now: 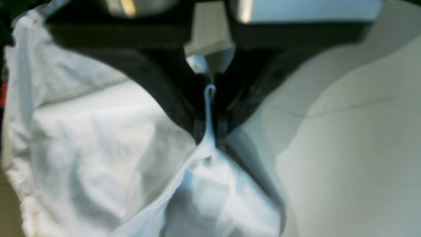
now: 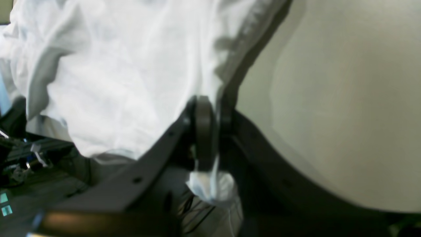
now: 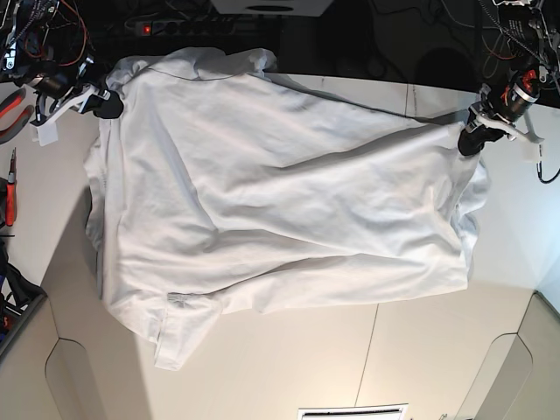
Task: Layout the t-shirt on the table in an organized manner, then fold the t-shirt properly
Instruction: 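Regrasp the shirt edge with both grippers and hold it taut, then lift the shirt edge with both grippers and fold it over the body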
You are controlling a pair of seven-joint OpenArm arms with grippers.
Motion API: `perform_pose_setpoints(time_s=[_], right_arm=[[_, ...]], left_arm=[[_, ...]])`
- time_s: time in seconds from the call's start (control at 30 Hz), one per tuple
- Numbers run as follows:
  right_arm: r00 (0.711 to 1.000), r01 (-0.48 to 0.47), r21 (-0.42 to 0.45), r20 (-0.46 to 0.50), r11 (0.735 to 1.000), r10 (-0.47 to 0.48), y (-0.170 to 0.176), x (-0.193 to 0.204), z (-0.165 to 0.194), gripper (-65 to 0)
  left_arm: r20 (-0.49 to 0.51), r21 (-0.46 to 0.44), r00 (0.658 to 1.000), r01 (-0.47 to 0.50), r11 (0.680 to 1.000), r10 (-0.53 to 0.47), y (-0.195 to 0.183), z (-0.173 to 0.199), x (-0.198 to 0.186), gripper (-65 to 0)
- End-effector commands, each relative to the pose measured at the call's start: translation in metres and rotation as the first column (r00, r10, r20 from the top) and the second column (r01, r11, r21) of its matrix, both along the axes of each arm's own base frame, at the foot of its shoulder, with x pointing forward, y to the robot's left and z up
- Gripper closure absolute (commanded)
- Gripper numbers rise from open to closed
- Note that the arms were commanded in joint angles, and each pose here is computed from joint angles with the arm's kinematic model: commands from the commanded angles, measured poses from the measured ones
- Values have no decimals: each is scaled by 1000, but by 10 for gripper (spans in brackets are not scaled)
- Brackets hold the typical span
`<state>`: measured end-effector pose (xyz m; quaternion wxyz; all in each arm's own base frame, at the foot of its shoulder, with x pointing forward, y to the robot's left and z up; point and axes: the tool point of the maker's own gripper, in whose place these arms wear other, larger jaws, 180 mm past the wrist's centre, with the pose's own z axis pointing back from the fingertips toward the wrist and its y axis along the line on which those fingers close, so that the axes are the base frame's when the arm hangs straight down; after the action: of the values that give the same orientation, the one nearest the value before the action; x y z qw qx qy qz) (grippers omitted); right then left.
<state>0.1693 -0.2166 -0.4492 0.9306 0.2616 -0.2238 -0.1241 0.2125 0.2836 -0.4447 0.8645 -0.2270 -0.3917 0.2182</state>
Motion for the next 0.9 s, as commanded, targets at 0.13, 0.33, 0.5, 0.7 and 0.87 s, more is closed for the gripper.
perform_pose_setpoints(time_s=[0.13,0.33,0.5,0.7,0.87], right_arm=[[997,30,-56,67,998,-26,-27,9,27,0],[993,61,-35,105,998,-57,-42,8,54,0],[987,86,-60,143,994,-76,-54,4,72,0],[991,56,-114,124,992,-42,-53,-16,78,0],[995,16,-130,96,991,-4,-47,-30,83,0]], left_arm=[[113,-124,991,-51,991,65,18,39,6,0],[146,-186,980,-108,977,137,40,58,-7,0],[161,-181,974,-131,975,160,61,71,-20,0],[136,-154,980,-124,980,145,69,73,-30,0],[128,-160,983,-114,981,135,68,72,-31,0]])
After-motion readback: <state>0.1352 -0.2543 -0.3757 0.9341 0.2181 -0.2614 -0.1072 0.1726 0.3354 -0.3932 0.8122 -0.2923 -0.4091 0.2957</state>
